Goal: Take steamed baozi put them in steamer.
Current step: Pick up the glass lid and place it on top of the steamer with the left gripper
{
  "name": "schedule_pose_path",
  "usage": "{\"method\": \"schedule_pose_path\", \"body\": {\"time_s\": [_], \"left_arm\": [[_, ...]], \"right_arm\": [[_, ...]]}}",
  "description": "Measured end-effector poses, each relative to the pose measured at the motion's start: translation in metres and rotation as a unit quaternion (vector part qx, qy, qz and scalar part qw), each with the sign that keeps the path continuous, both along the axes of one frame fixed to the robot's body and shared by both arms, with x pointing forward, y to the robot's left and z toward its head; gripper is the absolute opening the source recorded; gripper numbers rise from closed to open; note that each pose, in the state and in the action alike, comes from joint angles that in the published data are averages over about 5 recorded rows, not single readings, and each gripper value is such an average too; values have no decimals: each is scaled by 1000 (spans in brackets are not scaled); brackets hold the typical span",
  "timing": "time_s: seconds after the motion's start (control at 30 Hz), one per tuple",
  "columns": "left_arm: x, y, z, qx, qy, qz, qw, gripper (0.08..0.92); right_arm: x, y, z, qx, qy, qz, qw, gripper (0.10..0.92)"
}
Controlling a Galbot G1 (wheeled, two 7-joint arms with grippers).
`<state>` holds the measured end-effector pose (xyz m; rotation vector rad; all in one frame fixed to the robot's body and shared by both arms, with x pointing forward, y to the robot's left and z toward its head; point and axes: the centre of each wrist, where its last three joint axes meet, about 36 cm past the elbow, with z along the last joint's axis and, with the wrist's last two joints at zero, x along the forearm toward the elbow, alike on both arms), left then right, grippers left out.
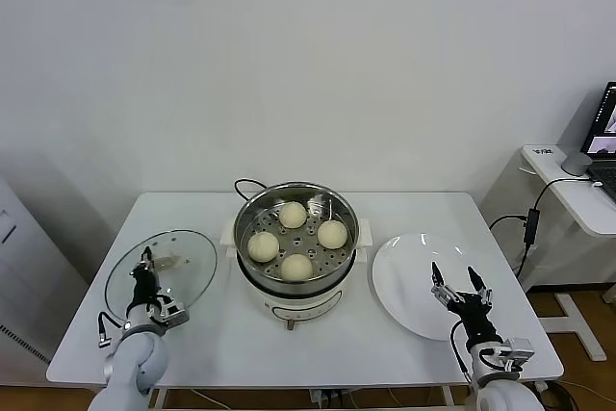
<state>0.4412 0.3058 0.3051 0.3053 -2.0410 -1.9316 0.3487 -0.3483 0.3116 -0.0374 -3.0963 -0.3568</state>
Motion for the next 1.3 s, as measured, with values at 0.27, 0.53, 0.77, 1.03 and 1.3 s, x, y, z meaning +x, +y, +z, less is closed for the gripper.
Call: {"method": "schedule_pose_path", "body": {"time_s": [0.27, 0.53, 0.77, 1.03, 1.3], "left_arm": [[-9, -33, 47, 21, -24, 63, 997, 131], [-8, -71, 100, 23, -41, 105, 993, 131], [-6, -102, 146, 9, -61, 123, 990, 131], [0, -139, 184, -10, -77, 113, 991, 131], [12, -187, 198, -24, -69, 70, 995, 131]], "right_arm": [[5, 3, 5, 4, -5, 1, 1000, 823], [5, 1, 8, 2, -2, 3, 1000, 823], [2, 1, 10, -1, 6, 8, 1000, 823], [0, -1, 9, -5, 12, 8, 1000, 823], [-7, -1, 5, -6, 18, 4, 1000, 823]]}}
